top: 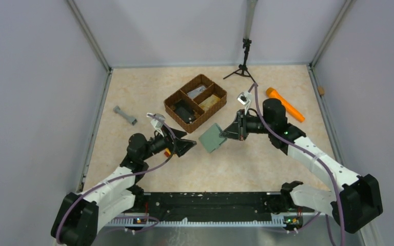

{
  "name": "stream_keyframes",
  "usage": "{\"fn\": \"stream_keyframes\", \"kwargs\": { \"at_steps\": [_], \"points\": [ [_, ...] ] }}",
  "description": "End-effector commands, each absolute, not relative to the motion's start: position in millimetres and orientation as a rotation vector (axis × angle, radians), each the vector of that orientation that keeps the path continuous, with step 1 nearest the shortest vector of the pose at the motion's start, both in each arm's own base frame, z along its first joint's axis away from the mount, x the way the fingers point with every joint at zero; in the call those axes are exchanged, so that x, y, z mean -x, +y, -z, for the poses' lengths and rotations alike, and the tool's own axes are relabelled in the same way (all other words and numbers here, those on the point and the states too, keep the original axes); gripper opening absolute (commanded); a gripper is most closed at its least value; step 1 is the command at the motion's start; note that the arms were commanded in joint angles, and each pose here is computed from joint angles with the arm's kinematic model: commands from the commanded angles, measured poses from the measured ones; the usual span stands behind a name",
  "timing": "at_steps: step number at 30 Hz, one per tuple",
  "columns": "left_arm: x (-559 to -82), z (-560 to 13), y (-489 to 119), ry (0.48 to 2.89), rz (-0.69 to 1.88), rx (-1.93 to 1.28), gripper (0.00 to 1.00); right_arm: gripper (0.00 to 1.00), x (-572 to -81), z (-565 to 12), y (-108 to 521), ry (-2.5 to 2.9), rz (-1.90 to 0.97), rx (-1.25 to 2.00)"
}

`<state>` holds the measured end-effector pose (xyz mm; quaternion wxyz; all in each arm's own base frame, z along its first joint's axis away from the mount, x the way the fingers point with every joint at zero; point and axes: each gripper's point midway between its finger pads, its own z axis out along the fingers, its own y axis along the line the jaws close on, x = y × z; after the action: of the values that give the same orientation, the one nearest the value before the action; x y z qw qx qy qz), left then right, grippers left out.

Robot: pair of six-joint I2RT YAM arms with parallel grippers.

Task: Take the credit cards out of the card holder
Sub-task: Place the card holder at the center of the board.

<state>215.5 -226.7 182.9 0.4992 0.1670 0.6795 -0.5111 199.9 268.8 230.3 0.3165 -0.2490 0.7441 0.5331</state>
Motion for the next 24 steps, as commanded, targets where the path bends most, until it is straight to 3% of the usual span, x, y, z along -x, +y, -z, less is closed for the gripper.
{"fn": "stream_keyframes", "kwargs": {
  "at_steps": [1,7,13,24],
  "points": [
    [-221.4,-198.1,-225.4,1.573,1.207,-0.377,0.99,0.00,-226.2,-240.2,261.5,2.011,-1.266,0.468],
    [-232.4,-196.9,-220.3,1.541,0.986,-0.318,0.99,0.00,-254.1,-234.3,251.5,2.112,-1.341,-0.240],
    [-218.7,-200.3,-227.8,1.387,0.860,-0.383,0.99,0.00,-248.2,-224.7,246.8,2.090,-1.523,-0.692],
    [-191.9,-180.6,-253.4,1.214,0.661,-0.696,0.99,0.00,-230.6,-220.2,259.7,2.089,-1.758,-0.901]
  ]
}}
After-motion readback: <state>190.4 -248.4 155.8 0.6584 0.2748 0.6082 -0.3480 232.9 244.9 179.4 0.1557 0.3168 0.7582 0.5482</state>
